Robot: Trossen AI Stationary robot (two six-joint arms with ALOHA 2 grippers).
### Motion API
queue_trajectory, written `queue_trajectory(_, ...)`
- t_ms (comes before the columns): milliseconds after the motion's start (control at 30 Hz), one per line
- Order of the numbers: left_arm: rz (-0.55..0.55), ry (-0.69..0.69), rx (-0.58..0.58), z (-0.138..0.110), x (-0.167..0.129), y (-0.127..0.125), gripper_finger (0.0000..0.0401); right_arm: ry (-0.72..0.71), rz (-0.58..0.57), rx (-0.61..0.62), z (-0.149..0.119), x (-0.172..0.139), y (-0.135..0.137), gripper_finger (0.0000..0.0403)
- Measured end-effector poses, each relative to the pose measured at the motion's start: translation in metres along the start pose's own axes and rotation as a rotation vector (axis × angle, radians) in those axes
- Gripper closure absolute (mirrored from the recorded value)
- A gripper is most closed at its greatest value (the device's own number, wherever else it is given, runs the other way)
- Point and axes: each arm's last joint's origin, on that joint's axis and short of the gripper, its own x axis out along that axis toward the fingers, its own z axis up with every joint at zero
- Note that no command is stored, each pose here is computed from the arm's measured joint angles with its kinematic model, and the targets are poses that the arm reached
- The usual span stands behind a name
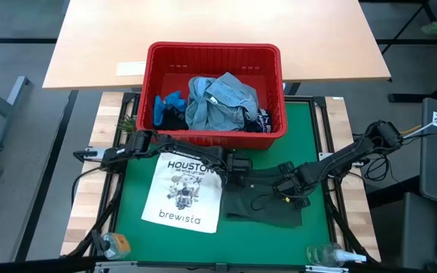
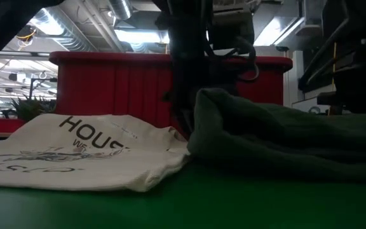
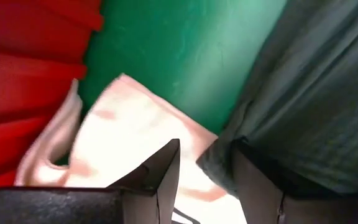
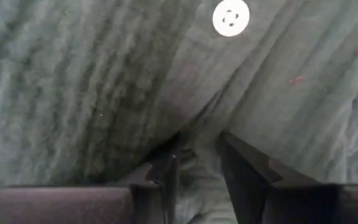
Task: Fold Laundry from Bin
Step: Fold the green t-shirt
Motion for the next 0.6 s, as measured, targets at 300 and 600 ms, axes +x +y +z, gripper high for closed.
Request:
queue_trajectory(300, -0.009, 0.019, 0.031, -0.005, -0.01, -0.005, 0.0264, -0.006, -0.054, -0.063, 0.014, -0.033, 0.0, 0.0288)
queue_trajectory(600, -0.025, 0.003, 0.061, -0.001, -0.041, -0.015, 0.0265, 0.013, -0.249, -0.068, 0.017, -0.053, -0.006, 0.0288)
